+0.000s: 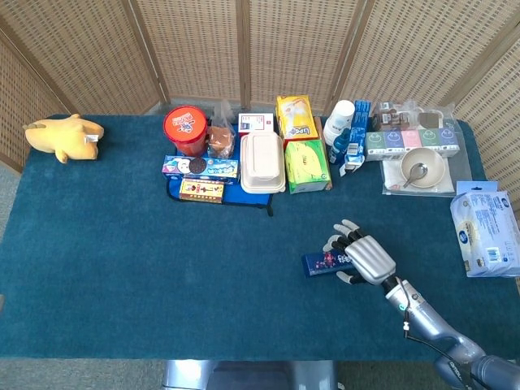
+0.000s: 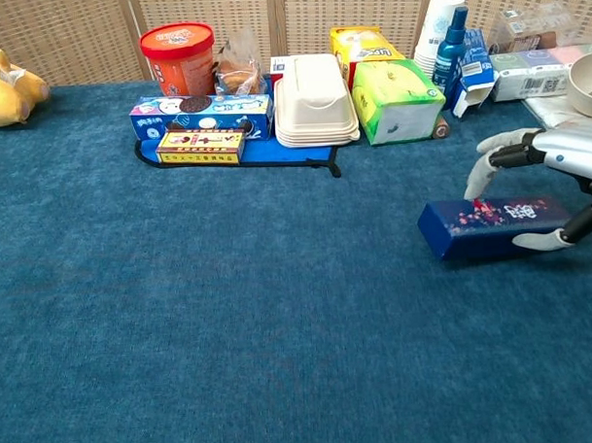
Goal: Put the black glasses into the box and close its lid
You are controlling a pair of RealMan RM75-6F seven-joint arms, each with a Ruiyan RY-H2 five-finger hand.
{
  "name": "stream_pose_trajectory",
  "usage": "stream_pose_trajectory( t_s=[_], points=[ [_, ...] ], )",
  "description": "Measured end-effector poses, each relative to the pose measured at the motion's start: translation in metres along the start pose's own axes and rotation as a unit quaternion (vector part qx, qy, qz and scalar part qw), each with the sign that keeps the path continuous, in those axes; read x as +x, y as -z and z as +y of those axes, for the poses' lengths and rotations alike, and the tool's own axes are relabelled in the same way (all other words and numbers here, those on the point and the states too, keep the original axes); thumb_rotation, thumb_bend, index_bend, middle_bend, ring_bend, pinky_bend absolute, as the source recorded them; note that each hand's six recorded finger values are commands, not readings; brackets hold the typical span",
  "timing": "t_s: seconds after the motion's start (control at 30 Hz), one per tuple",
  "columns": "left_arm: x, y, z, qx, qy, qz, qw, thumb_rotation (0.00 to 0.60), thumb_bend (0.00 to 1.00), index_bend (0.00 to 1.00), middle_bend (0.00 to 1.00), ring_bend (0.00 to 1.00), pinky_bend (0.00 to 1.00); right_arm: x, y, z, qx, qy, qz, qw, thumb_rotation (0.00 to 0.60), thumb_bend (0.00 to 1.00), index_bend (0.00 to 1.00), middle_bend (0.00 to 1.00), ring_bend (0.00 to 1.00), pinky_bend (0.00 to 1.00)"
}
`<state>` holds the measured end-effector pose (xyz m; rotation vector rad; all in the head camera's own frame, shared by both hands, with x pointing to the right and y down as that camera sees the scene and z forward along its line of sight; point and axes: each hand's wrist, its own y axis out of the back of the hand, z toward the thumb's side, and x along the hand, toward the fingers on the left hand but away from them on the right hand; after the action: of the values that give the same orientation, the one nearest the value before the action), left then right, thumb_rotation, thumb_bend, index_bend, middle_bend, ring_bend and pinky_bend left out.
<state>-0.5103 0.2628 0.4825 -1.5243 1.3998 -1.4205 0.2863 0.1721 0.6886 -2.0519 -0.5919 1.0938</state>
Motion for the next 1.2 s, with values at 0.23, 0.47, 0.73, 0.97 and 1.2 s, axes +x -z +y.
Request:
stream_pose_trajectory(
  t_s=[0.23,0.47,0.73,0.97,1.2],
  points=[
    [0.006,-0.005,-0.005,-0.001,0.006,-0.004,1.0,0.6,0.3,0.26,0.34,0.21,0.25,0.002,0.001,0.012,0.011,0.008,-0.006,0.9999,0.6,0.27,0.11,0.15,0.01,0.07],
    [0.01,-0.01,-0.007,-0.004,0.006,-0.011,0.9999,0.6,0.3,0.26,0.34,0.21,0.25,0.013,0.002,0.027,0.008,0.029,-0.015,0.9994,0.6,0.27,0.12,0.15,0.0,0.07],
    [0.015,-0.013,-0.011,0.021,0.013,-0.017,0.9995,0.6,0.3,0.26,0.33,0.2,0.23,0.039,0.018,0.047,-0.002,0.069,-0.068,0.9953,0.6,0.27,0.12,0.15,0.03,0.07],
    [0.02,-0.025,-0.03,0.054,0.04,-0.028,0.9973,0.6,0.3,0.26,0.33,0.2,0.22,0.088,0.045,0.063,0.008,0.118,-0.15,0.9815,0.6,0.28,0.13,0.15,0.1,0.09],
    [0.025,-0.035,-0.04,0.047,0.05,-0.034,0.9971,0.6,0.3,0.26,0.33,0.19,0.22,0.133,0.062,0.071,0.027,0.15,-0.214,0.965,0.6,0.28,0.16,0.17,0.11,0.1]
  ],
)
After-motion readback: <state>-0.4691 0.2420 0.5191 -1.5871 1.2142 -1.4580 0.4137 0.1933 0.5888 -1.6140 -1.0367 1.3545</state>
